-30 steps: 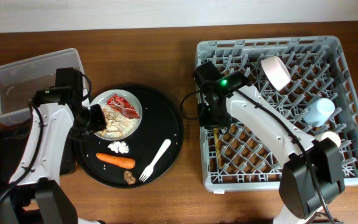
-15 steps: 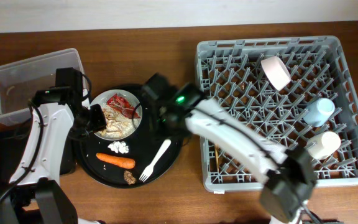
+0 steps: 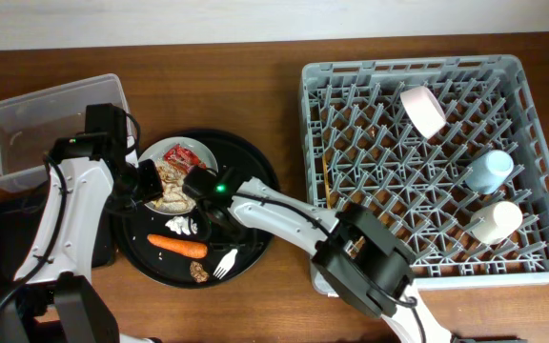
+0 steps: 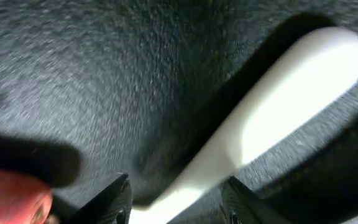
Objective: Sort waste into correct bins and load items into the dishwasher rack
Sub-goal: 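Return the right gripper to the tray and grasp the white fork, then carry the white fork to the rack and insert it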
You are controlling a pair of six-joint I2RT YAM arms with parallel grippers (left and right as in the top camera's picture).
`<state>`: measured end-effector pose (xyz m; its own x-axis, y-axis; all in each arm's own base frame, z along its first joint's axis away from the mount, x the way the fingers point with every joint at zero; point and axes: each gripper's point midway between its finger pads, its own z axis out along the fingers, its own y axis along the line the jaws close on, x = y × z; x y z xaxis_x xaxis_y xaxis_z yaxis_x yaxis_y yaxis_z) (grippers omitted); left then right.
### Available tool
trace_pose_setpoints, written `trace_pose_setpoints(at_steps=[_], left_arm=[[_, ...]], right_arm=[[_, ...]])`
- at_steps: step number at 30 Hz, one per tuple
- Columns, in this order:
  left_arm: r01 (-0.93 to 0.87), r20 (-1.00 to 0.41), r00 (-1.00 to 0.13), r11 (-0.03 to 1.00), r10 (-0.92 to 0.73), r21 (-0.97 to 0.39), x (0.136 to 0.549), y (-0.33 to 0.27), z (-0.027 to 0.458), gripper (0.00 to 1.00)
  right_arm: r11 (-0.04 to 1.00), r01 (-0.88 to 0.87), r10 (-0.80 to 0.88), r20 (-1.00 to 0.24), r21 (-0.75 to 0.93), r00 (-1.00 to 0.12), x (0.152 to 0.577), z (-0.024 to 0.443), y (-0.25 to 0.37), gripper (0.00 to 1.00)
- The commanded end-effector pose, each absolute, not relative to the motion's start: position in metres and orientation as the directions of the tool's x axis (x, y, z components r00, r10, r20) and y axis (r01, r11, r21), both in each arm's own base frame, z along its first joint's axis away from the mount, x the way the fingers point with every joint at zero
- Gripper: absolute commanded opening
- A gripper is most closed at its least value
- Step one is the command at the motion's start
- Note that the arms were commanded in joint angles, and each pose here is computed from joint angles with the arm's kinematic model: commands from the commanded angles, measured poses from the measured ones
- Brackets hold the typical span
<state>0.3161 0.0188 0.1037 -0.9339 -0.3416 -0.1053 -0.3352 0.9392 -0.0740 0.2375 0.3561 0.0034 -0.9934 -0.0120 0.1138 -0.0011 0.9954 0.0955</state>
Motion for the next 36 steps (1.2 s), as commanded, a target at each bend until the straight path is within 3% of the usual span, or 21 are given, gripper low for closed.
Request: trace_pose_setpoints(at_steps=[1, 6, 16, 25, 30, 36], left_arm=[[-0.342, -0.114, -0.931, 0.937, -0.348, -0.07, 0.317, 0.019, 0.106, 0.42], [-0.342, -0.114, -0.931, 0.937, -0.348, -0.07, 0.317, 0.019, 0.106, 0.42], [-0.341, -0.114, -0.931, 0.937, -0.347, -0.07, 0.317, 0.019, 0.106, 0.42], [-0.342, -0.114, -0.93, 0.937, -0.348, -0.07, 0.317, 0.02, 0.106, 0.42], [-0.342, -0.114, -0.93, 0.937, -0.348, -0.07, 0.317, 0.02, 0.106, 0.42], [-0.342, -0.114, -0.93, 0.937, -0.348, -0.07, 0.316, 0.02, 0.106, 0.42]], right_arm=[[0.997, 0.013, 0.004, 0.127, 0.074, -0.992, 0.234, -0.007, 0.355, 0.48], [0.997, 0.013, 0.004, 0.13, 0.07, -0.992, 0.233, -0.008, 0.354, 0.24], [0.993, 0.01, -0.001, 0.093, 0.115, -0.996, 0.257, 0.011, 0.348, 0.05], [0.985, -0.051, -0.046, -0.038, 0.164, -0.998, 0.301, 0.092, 0.298, 0.04], [0.969, -0.192, -0.172, -0.135, 0.158, -0.976, 0.307, 0.153, 0.25, 0.04], [0.99, -0.14, -0.14, -0.091, -0.005, -0.986, 0.313, 0.154, 0.177, 0.04]])
